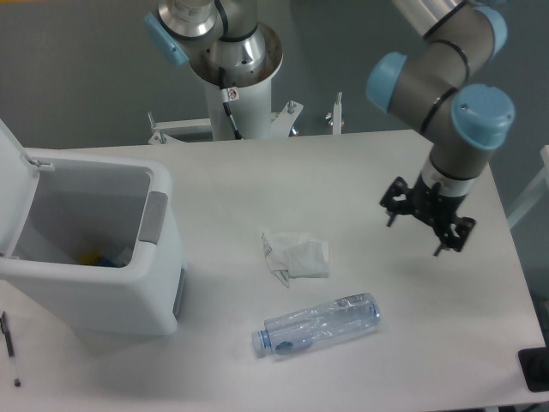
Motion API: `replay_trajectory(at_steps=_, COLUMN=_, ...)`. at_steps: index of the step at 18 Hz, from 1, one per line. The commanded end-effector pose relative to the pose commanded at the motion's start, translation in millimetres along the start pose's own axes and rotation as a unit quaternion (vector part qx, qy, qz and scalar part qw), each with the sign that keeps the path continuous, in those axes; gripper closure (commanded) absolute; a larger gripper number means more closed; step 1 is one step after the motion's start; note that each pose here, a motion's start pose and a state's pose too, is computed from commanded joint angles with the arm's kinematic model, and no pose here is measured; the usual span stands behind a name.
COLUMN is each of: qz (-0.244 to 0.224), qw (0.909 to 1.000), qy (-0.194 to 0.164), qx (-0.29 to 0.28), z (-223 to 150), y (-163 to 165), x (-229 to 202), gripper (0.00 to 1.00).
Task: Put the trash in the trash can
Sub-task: 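Move the gripper over the crumpled white tissue and lower it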
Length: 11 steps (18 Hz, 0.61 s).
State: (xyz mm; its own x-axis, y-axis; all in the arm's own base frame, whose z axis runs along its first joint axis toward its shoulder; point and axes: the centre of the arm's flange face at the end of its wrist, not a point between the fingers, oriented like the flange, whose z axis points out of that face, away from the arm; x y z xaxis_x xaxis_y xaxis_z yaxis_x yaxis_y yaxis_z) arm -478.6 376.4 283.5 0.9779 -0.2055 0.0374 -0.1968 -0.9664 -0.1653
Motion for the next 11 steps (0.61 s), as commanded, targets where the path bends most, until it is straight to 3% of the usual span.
replay_trajectory(at_steps=5, qz=0.009, qw=0.9993, qy=-0.035, qx=0.009, z=35, y=-5, x=36, gripper=0.00)
replay_trajectory(at_steps=11, qz=0.045, qw=0.9986, qy=-0.027, qx=0.007, z=50, y=-37, x=58, gripper=0.00)
